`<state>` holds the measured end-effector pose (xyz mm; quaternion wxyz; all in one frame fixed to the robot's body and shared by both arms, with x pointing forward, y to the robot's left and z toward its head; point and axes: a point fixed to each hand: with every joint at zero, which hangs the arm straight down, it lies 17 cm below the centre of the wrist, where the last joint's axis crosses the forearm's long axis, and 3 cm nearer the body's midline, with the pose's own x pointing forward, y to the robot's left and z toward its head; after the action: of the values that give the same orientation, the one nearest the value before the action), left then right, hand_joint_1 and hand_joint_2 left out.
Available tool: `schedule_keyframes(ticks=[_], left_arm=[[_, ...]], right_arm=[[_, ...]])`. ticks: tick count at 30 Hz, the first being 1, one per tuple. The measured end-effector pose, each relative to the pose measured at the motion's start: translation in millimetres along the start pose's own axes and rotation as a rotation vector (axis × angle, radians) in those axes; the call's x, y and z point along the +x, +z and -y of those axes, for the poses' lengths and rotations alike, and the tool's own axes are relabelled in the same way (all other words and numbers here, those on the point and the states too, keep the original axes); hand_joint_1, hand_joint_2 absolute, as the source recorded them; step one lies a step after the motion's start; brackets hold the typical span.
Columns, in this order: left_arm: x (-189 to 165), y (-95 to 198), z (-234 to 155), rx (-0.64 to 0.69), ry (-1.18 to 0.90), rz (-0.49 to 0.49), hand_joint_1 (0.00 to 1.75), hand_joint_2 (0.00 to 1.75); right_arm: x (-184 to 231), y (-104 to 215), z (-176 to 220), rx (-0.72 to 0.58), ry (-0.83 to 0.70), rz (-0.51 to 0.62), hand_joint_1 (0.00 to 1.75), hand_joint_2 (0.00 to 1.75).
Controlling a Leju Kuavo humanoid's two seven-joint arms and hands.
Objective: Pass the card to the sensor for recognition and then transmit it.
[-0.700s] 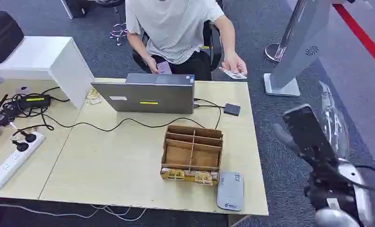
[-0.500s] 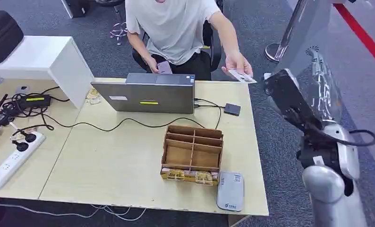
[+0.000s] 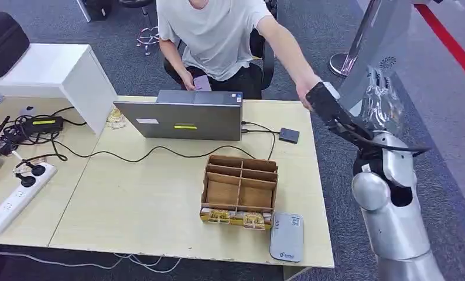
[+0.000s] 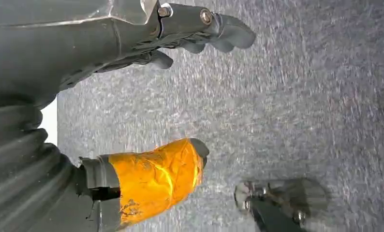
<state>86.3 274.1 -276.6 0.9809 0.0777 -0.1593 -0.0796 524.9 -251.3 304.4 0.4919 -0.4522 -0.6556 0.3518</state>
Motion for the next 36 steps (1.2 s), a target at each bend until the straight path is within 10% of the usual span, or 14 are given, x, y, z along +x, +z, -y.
schedule_keyframes(ticks=[3,4,5,36], left_arm=[[0,3,14,-0.071,0.025,-0.004,0.00,1.75],[0,3,15,-0.077,0.026,-0.004,0.00,1.75],[0,3,16,-0.082,0.028,-0.005,0.00,1.75],[6,17,67,-0.248,0.195,-0.038,0.00,1.75]], right_arm=[[-7,2,-15,0.024,0.009,0.007,0.00,1.75],[-8,3,-19,0.032,0.007,0.002,1.66,1.75],[-10,4,-22,0.038,0.007,0.001,1.75,1.75],[-85,26,-90,0.096,-0.022,0.015,1.75,1.75]])
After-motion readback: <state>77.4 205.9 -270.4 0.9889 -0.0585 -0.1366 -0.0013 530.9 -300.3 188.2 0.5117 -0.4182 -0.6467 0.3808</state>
